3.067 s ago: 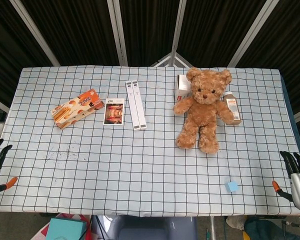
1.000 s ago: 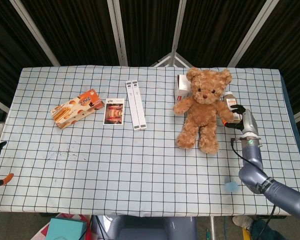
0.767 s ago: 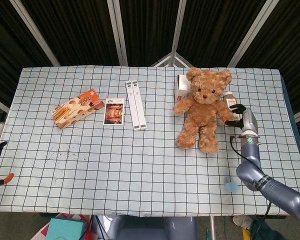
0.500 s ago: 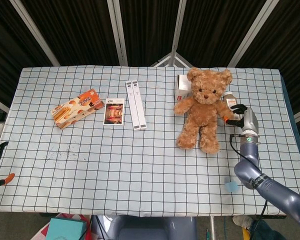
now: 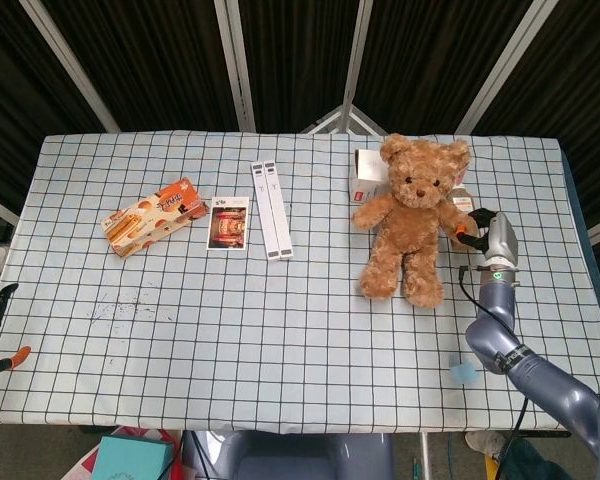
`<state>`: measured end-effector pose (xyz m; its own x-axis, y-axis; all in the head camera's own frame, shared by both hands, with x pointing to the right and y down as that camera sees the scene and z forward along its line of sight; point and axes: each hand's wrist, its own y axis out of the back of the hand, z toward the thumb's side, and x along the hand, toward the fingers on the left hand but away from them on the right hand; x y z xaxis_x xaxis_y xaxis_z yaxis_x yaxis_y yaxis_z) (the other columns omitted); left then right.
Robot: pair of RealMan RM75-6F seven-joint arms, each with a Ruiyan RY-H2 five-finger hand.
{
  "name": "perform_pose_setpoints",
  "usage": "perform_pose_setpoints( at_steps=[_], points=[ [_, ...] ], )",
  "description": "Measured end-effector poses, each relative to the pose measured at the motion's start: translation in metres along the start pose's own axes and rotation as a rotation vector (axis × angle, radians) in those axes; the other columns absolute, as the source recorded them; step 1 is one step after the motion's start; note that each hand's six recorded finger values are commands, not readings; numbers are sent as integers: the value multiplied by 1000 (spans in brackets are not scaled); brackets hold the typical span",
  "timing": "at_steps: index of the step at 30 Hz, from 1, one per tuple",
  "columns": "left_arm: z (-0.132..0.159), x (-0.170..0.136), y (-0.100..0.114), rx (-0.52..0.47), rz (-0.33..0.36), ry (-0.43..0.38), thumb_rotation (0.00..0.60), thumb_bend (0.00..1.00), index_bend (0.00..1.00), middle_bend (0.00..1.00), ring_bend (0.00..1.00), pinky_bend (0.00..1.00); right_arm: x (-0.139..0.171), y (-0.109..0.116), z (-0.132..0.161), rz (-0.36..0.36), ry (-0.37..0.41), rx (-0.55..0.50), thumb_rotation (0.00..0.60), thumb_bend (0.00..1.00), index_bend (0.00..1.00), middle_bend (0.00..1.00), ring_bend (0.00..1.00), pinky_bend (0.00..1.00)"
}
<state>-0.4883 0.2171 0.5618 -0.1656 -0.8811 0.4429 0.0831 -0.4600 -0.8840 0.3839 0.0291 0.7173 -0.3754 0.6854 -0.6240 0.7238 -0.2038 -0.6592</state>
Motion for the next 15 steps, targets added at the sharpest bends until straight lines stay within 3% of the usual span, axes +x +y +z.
perform_pose_setpoints(
  at_steps=[15],
  points=[
    [1, -1, 0, 0, 1, -2, 600, 243, 136, 0, 0, 30, 1, -10, -11, 38, 0, 18, 600, 560, 553, 536, 344, 0]
  ],
)
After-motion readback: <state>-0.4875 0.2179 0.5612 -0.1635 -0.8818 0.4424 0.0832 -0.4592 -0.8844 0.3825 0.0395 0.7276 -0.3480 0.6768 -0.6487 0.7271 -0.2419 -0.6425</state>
